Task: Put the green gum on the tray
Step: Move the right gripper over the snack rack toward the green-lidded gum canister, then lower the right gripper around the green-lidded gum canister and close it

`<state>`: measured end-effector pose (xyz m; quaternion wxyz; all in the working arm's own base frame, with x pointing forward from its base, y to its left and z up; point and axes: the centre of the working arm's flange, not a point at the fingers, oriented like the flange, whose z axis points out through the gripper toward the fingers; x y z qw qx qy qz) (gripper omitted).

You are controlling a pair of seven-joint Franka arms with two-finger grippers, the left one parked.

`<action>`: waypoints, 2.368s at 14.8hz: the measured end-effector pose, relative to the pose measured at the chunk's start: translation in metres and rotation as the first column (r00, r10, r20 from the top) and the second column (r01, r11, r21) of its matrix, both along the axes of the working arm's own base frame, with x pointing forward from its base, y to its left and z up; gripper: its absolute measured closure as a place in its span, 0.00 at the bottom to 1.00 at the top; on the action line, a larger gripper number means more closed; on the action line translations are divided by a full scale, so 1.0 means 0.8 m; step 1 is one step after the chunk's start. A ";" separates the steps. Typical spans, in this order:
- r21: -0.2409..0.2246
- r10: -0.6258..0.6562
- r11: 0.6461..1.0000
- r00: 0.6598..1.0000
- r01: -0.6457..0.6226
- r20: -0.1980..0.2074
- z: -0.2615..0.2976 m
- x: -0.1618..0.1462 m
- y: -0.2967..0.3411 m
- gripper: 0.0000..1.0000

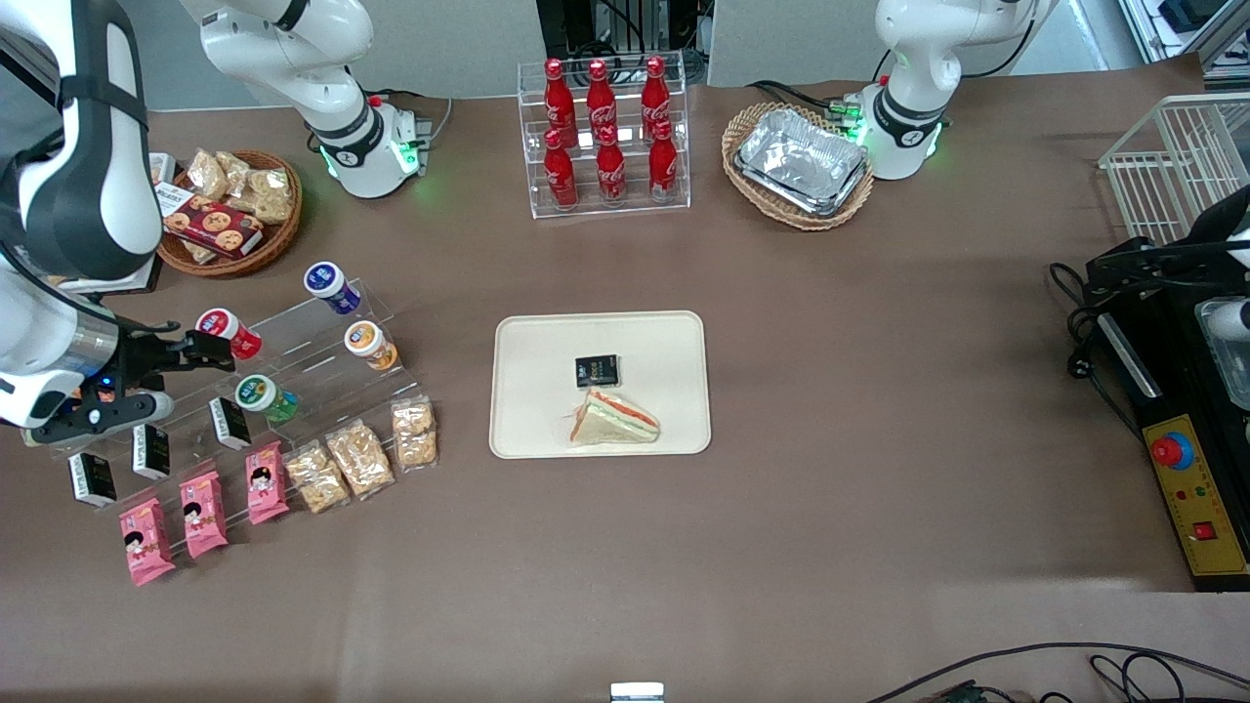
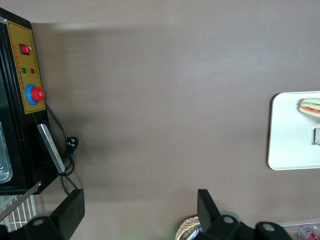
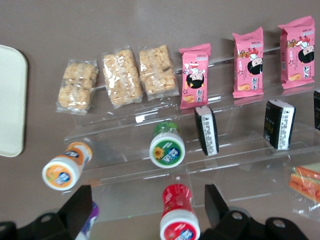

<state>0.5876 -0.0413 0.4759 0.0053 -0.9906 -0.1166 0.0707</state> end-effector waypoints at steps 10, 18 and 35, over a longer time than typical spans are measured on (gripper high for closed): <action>-0.001 0.013 1.000 0.997 -0.013 0.083 -0.107 -0.026 -0.018 0.00; -0.006 0.019 1.000 0.993 -0.018 0.118 -0.159 -0.046 -0.016 0.00; -0.012 0.078 0.997 0.988 -0.077 0.133 -0.196 -0.060 -0.016 0.41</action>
